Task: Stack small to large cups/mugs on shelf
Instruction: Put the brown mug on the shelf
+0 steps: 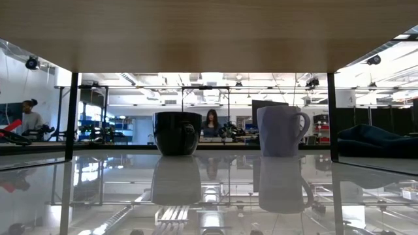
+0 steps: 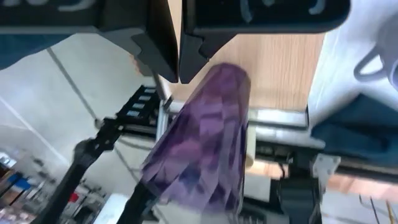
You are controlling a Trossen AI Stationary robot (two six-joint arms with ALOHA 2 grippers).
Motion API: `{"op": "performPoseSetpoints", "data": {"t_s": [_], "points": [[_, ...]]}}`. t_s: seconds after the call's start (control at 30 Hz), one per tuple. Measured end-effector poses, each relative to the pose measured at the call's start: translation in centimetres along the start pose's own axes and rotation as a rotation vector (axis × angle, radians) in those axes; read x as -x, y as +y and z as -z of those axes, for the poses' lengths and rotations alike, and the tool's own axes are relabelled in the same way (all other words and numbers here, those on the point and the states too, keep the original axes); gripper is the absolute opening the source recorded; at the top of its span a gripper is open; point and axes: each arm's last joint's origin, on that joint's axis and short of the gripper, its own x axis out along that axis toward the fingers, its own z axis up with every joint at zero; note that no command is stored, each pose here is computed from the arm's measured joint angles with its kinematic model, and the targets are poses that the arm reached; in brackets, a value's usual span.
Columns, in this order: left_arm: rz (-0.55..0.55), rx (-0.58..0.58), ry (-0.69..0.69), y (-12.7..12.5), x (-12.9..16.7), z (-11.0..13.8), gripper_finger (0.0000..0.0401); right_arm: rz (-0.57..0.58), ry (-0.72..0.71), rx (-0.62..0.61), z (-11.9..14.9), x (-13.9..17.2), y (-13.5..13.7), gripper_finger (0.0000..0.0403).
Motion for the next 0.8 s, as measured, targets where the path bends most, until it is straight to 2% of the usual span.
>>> {"op": "performPoseSetpoints", "data": {"t_s": [0.1,0.27,0.47,0.8], "points": [[0.016,-0.001,-0.046,-0.4,1.6,-1.0,0.0,-0.006,0.021,-0.012,0.4,0.0,-0.3,0.0138],[0.045,-0.004,-0.08,-0.8,3.6,-1.5,0.0,-0.042,0.14,-0.031,1.5,-0.9,-0.6,0.0127],[0.062,0.022,-0.059,-0.6,5.1,0.1,0.0,-0.044,0.25,-0.127,4.3,-1.3,-1.6,0.0116],[0.057,0.044,-0.131,0.5,5.6,2.9,0.0,0.09,0.41,-0.315,10.3,-3.2,-3.7,0.0115]]}}
